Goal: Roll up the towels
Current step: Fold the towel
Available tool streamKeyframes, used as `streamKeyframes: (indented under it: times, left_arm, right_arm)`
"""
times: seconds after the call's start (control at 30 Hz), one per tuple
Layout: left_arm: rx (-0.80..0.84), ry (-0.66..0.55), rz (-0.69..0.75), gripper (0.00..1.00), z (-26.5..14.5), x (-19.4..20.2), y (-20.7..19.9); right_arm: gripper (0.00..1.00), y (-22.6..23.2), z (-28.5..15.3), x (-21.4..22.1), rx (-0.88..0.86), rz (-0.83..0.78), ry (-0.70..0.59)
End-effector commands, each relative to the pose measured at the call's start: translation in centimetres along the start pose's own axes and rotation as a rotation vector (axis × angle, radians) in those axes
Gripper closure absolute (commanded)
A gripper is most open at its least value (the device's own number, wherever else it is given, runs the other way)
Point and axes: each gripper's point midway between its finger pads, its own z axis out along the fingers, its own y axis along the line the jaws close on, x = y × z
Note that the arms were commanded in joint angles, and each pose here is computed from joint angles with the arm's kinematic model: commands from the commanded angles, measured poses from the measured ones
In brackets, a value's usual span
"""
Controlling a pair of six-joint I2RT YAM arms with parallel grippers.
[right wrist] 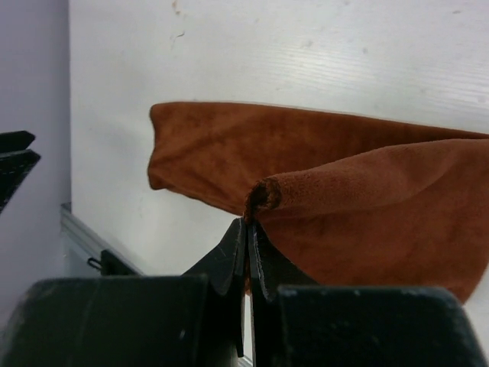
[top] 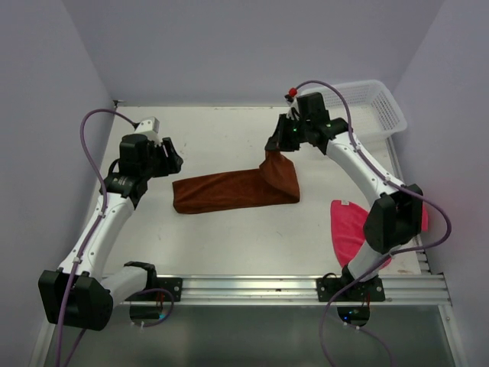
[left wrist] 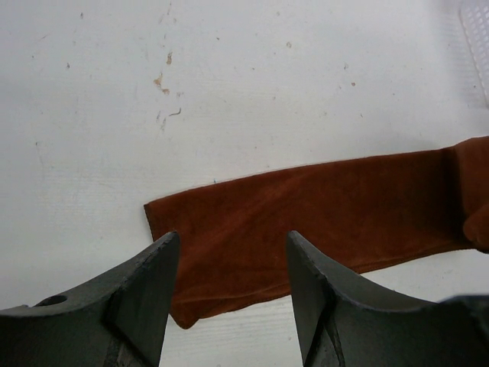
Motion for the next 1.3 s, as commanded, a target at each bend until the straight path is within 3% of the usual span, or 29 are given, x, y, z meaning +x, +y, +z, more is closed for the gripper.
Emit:
streamKeyframes:
  times: [0.0,0.53,1.27]
  left_arm:
    - [0.008,-0.039,0.006,0.38,-0.4,-0.8,-0.1]
    - [-0.005,-0.054,0.003,0.38,-0.7,-1.1,0.1]
    - [0.006,-0.06,0.001,0.38,-0.9,-1.2,-0.1]
  right_arm:
    - [1.0,6.1,0.5,-2.1,-0.194,0.013,-0.04]
    - [1.0,16.0,4.5,3.3,-0.363,-0.103,0.143]
    - [1.0,20.2,11.0,6.9,-0.441,-0.097,0.261]
